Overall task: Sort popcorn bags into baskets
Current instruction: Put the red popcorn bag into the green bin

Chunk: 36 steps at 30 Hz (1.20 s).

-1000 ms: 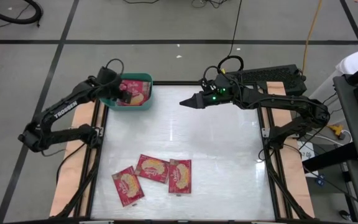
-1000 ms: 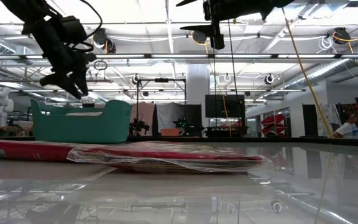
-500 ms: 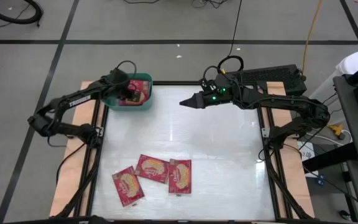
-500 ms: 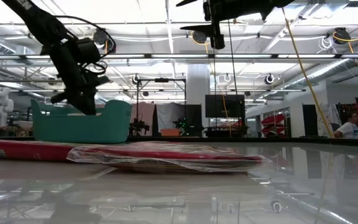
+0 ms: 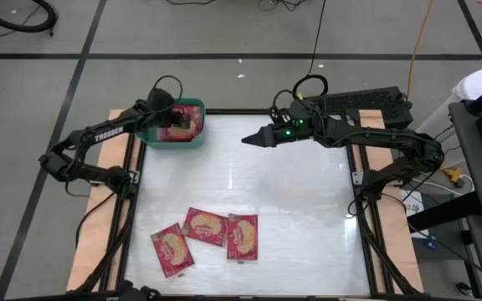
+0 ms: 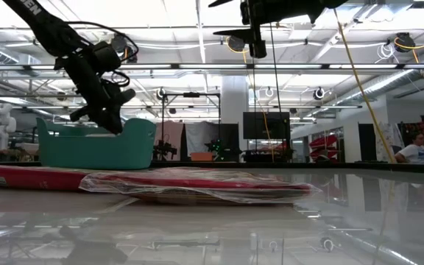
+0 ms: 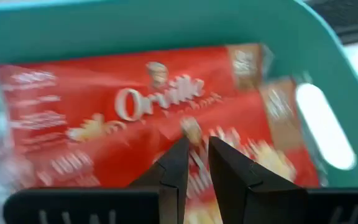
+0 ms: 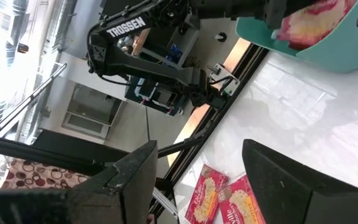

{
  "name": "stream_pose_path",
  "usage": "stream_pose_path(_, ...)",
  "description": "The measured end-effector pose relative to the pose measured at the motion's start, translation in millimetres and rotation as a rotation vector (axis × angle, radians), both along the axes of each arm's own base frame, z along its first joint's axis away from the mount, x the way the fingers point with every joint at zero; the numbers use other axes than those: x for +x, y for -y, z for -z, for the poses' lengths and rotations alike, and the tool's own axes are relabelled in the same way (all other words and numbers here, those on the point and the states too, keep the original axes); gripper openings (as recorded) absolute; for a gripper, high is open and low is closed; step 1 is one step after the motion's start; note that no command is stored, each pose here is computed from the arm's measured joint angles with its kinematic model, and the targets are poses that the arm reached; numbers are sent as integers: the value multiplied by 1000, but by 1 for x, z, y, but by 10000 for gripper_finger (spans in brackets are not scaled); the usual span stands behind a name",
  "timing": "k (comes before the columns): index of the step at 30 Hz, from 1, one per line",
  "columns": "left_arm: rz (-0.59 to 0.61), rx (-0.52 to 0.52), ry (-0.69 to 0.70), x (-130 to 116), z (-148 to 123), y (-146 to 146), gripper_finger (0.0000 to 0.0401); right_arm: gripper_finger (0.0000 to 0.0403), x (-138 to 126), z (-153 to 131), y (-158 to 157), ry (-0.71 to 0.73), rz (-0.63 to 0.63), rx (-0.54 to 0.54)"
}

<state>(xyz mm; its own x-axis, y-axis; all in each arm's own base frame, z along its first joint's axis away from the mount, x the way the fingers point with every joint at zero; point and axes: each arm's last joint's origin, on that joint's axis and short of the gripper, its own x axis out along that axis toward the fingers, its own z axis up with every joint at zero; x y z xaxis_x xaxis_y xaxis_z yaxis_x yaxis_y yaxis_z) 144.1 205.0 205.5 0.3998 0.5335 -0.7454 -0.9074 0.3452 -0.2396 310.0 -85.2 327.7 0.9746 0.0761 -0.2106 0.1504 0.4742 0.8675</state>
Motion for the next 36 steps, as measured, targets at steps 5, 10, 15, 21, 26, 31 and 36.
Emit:
stream_pose_path(5, -65, 31, -5, -9, -1, -8, 65, 226, 0, 0, 0, 0, 0, -1)
stream_pose_path(10, 38, 18, 138, -7, -15, -7, 65, 226, 0, 0, 0, 0, -1, -2)
stream_pose_path(15, 160, 42, 266, 8, -43, 11, 65, 226, -1, 2, 0, -18, -2, -5)
stream_pose_path(21, 397, 13, 327, 28, -59, 53, 65, 226, -1, 5, 0, -49, -16, -21)
stream_pose_path(26, 567, -211, 288, 44, -51, 99, 68, 226, -3, 9, -4, -82, -98, -14)
stream_pose_path(31, 742, -339, 210, 61, -46, 155, 96, 226, -4, 13, -6, -112, -175, -18)
stream_pose_path(36, 736, -404, 109, 67, -39, 204, 148, 226, -7, 20, -11, -178, -234, -20)
